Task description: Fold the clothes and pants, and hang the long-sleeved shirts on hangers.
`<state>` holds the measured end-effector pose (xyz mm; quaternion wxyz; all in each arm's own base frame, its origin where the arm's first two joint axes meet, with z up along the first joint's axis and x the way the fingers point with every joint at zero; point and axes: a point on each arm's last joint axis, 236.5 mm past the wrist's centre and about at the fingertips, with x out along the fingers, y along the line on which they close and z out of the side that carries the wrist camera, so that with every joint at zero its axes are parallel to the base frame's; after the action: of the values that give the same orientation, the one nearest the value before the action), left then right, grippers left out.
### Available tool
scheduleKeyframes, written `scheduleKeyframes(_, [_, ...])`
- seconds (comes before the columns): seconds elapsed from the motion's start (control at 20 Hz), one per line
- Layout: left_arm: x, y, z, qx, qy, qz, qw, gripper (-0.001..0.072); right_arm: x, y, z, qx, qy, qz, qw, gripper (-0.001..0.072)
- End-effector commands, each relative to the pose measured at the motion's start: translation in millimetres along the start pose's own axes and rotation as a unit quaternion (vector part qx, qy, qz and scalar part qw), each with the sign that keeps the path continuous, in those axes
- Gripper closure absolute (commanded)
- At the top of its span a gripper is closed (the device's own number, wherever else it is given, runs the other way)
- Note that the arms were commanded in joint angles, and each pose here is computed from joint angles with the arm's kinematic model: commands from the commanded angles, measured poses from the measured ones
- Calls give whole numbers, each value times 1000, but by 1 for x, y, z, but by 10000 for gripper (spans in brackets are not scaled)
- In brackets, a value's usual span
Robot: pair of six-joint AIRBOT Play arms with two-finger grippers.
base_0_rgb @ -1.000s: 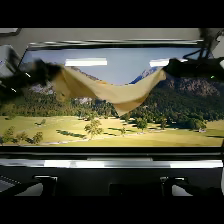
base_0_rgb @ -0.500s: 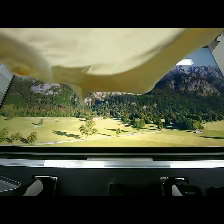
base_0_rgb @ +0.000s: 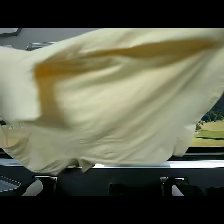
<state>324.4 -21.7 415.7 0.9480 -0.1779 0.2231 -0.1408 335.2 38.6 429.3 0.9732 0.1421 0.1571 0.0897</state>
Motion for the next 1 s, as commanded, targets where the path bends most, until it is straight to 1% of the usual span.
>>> scheduleKeyframes(0.0, [114,51,-37,-21,124,-25,992,691,123,-38,-83,70,181,9,981,687])
scheduleKeyframes(0.1, [207,89,-85,-24,204,-17,978,690,189,-55,-135,88,253,17,963,687])
scheduleKeyframes(0.2, [294,122,-143,-37,259,-21,965,690,253,-72,-195,66,307,11,949,686])
scheduleKeyframes(0.3, [362,159,-198,-70,286,-10,956,690,308,-90,-252,51,336,-6,940,686])
scheduleKeyframes(0.4, [406,188,-237,-104,287,2,952,690,354,-109,-296,53,336,-23,940,686])
scheduleKeyframes(0.55, [437,216,-265,-133,277,17,952,687,387,-134,-331,78,330,-47,940,685])
scheduleKeyframes(0.6, [440,219,-272,-136,281,19,950,643,390,-137,-336,79,331,-49,939,683])
scheduleKeyframes(0.65, [439,220,-275,-150,286,22,946,553,390,-138,-338,80,332,-50,938,660])
scheduleKeyframes(0.7, [435,220,-273,-158,289,23,944,316,389,-138,-336,80,333,-50,938,523])
scheduleKeyframes(0.75, [427,222,-267,-168,291,26,942,120,385,-137,-331,81,334,-49,938,360])
scheduleKeyframes(0.8, [417,225,-258,-183,289,30,939,115,376,-140,-322,83,335,-51,937,288])
scheduleKeyframes(0.95, [362,240,-216,-251,286,52,924,116,329,-163,-288,94,356,-64,927,273])
